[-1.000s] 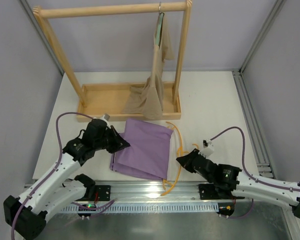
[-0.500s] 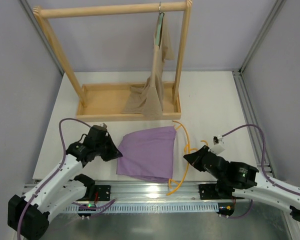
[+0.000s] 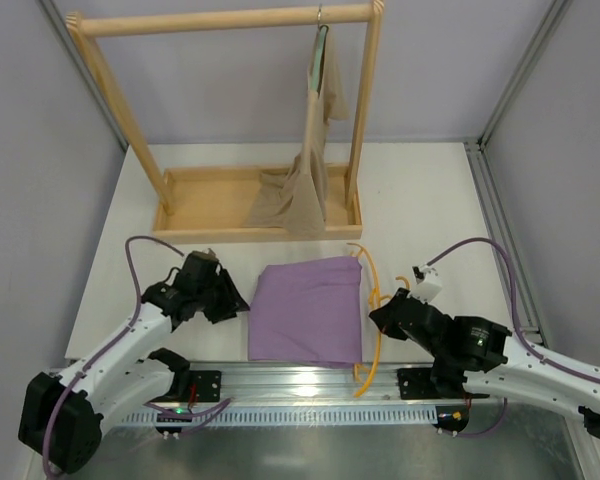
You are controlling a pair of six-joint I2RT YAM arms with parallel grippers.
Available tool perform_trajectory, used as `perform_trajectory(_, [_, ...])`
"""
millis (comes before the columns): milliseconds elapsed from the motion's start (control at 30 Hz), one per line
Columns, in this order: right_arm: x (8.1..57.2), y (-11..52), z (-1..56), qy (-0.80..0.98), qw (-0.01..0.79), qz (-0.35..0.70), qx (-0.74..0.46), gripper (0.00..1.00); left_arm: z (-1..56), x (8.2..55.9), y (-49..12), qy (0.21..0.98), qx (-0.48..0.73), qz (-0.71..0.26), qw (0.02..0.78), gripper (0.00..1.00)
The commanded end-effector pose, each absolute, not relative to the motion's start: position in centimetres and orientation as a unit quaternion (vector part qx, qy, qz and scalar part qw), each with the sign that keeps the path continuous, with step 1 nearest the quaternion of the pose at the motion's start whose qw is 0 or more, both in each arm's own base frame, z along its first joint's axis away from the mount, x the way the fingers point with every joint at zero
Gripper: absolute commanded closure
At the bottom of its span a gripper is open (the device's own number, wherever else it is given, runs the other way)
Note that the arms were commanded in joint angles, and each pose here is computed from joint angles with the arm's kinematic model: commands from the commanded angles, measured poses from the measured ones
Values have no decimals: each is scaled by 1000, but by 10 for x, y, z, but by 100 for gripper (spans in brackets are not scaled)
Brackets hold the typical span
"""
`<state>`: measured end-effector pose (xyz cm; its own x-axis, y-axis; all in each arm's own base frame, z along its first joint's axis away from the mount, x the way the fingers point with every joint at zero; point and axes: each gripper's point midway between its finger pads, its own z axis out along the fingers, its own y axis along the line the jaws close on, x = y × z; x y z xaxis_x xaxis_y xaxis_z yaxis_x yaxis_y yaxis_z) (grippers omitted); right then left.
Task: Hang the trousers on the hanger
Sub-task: Place trousers on hanger
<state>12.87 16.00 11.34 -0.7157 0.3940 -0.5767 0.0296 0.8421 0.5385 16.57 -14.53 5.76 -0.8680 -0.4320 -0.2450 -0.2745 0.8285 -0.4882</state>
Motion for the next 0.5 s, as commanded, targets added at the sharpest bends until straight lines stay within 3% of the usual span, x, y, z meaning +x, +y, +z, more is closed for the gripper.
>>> perform_trajectory(0, [135, 161, 119, 886, 379, 249, 98, 96, 119, 198, -135, 929, -162, -204, 263, 56])
perform_trajectory(167, [135, 164, 115, 886, 376, 252, 98, 96, 160, 215, -181, 894, -127, -320, 286, 53])
perform_trajectory(267, [136, 164, 114, 884, 378, 254, 101, 96, 144, 220, -216, 876, -115, -389, 260, 53])
perform_trajectory(467, [134, 143, 100, 891, 376, 218, 136, 96, 61, 229, -224, 893, -145, -369, 213, 56])
